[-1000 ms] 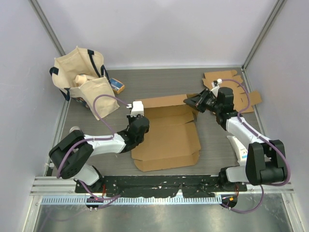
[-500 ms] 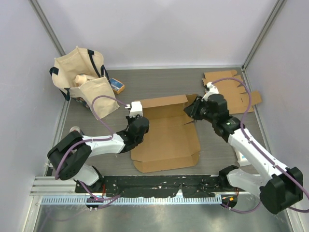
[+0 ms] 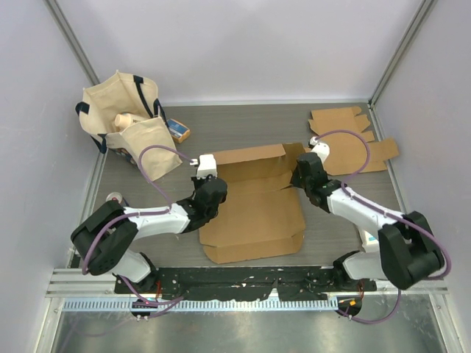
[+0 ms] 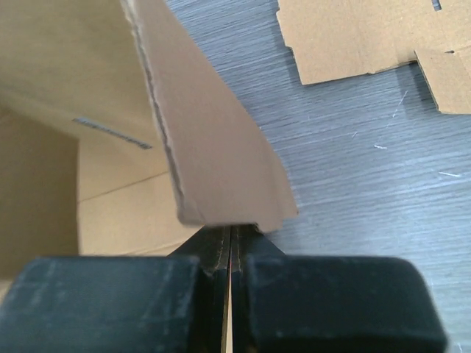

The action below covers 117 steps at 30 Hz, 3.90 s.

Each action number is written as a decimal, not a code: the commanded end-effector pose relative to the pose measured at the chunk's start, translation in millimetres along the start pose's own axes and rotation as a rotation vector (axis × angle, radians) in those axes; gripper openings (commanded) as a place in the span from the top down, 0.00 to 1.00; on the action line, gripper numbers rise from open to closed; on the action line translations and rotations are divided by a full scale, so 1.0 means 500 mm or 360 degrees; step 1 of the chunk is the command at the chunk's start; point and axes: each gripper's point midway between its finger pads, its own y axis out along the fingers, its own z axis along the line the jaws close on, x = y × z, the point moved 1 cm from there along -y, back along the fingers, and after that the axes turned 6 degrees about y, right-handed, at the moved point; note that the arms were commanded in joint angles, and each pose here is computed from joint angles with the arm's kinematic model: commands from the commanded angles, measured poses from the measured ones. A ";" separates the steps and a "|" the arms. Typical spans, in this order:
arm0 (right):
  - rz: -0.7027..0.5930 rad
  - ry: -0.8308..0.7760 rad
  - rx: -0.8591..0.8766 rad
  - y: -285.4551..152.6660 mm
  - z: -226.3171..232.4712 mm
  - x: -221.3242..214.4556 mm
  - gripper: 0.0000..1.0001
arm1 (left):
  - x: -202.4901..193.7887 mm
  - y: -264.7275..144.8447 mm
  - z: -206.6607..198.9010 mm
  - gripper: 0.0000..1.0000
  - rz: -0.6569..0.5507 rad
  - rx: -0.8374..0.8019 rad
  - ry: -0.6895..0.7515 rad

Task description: Fold the paper box

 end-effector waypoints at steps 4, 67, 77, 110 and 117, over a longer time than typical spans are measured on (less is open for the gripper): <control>-0.0257 0.0054 -0.0177 0.061 -0.022 0.028 0.98 | 0.015 -0.002 0.001 1.00 -0.0033 0.0016 -0.0057; 0.0134 0.0421 -0.0057 -0.011 -0.108 -0.168 0.93 | 0.005 0.001 -0.002 1.00 -0.0004 0.0022 -0.0052; 0.0078 0.0273 -0.0081 -0.017 -0.111 -0.134 0.82 | 0.004 -0.001 0.001 1.00 -0.0005 0.0020 -0.0059; -0.0216 0.0028 0.0212 -0.035 0.067 0.094 0.98 | 0.019 -0.013 0.002 0.77 0.0016 -0.0027 -0.0017; -0.0220 0.0144 0.0170 -0.031 0.060 0.091 0.98 | 0.059 -0.086 0.023 0.34 -0.0003 -0.0287 -0.0155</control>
